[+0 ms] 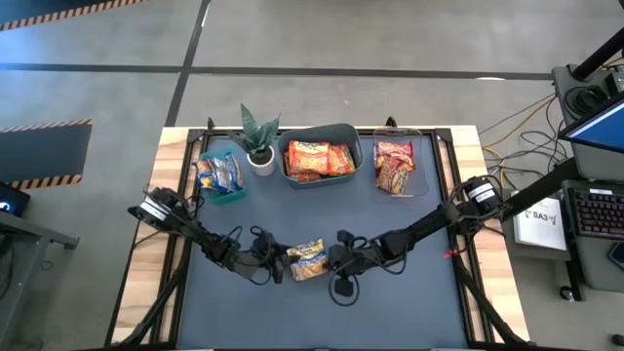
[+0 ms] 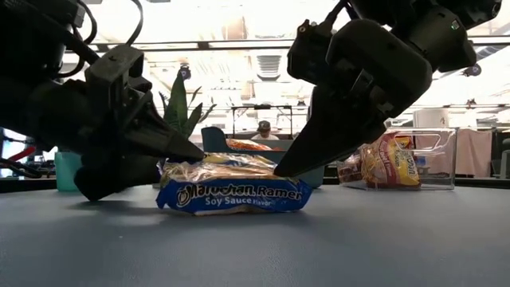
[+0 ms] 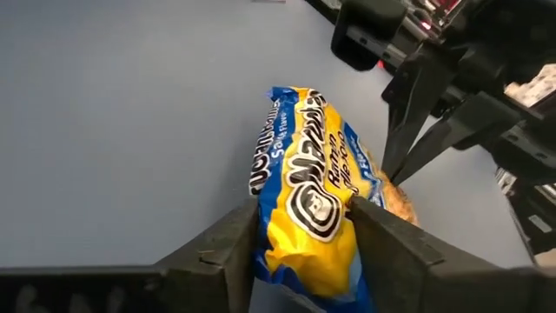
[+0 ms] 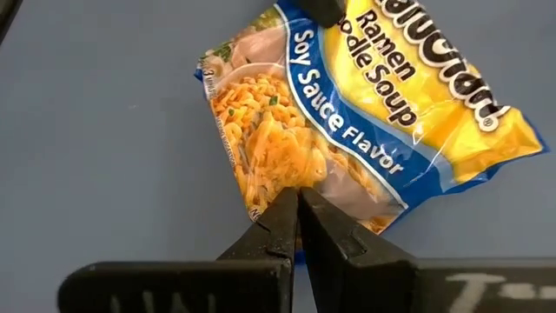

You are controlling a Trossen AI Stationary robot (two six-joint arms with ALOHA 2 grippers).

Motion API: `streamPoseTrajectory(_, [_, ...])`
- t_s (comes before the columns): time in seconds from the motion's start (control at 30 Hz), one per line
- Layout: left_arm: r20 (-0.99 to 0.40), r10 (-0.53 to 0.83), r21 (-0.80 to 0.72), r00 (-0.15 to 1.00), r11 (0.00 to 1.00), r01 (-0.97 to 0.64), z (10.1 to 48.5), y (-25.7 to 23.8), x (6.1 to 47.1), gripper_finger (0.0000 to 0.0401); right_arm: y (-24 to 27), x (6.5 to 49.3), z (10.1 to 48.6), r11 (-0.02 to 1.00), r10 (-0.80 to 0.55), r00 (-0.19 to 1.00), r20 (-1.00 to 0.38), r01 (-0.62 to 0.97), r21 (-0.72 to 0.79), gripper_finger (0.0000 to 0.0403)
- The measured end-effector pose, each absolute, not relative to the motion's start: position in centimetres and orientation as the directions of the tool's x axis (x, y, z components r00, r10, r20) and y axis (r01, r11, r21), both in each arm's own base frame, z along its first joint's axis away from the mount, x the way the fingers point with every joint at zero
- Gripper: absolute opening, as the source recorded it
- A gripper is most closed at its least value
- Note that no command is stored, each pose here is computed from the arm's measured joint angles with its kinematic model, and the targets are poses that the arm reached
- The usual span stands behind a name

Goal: Sort Maruchan noodles
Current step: Put the blue noodle pack into the green bin

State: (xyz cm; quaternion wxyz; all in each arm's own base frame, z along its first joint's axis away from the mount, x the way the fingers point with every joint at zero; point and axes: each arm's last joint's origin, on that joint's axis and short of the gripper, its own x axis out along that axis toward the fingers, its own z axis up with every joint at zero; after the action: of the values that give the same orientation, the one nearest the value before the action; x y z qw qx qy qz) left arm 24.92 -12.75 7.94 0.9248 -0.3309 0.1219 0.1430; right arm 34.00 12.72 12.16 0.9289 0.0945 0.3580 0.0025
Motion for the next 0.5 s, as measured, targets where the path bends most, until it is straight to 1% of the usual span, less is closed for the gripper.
streamPoseTrajectory(0.07, [-0.315, 0.182, -0.583, 0.932, 0.738, -0.341, 8.0, -12.8, 24.9, 0.0142, 12.7, 34.0, 12.2, 0.981, 0.076, 0.744, -0.663, 0.061, 0.182, 0.0017])
streamPoseTrajectory(0.13, [-0.312, 0.181, -0.586, 0.933, 0.736, -0.339, 8.1, -12.8, 24.9, 0.0138, 12.7, 34.0, 12.3, 0.978, 0.082, 0.744, -0.663, 0.066, 0.195, 0.0033])
streamPoseTrajectory(0.37, [-0.314, 0.166, -0.590, 0.935, 0.737, -0.329, 8.3, -12.9, 25.0, 0.0137, 12.8, 33.9, 13.0, 0.975, 0.100, 0.751, -0.653, 0.057, 0.214, 0.0119])
streamPoseTrajectory(0.5, [-0.310, 0.148, -0.594, 0.939, 0.741, -0.313, 8.5, -13.1, 24.9, 0.0131, 12.4, 33.3, 14.5, 0.977, 0.078, 0.754, -0.652, 0.072, 0.199, 0.0158])
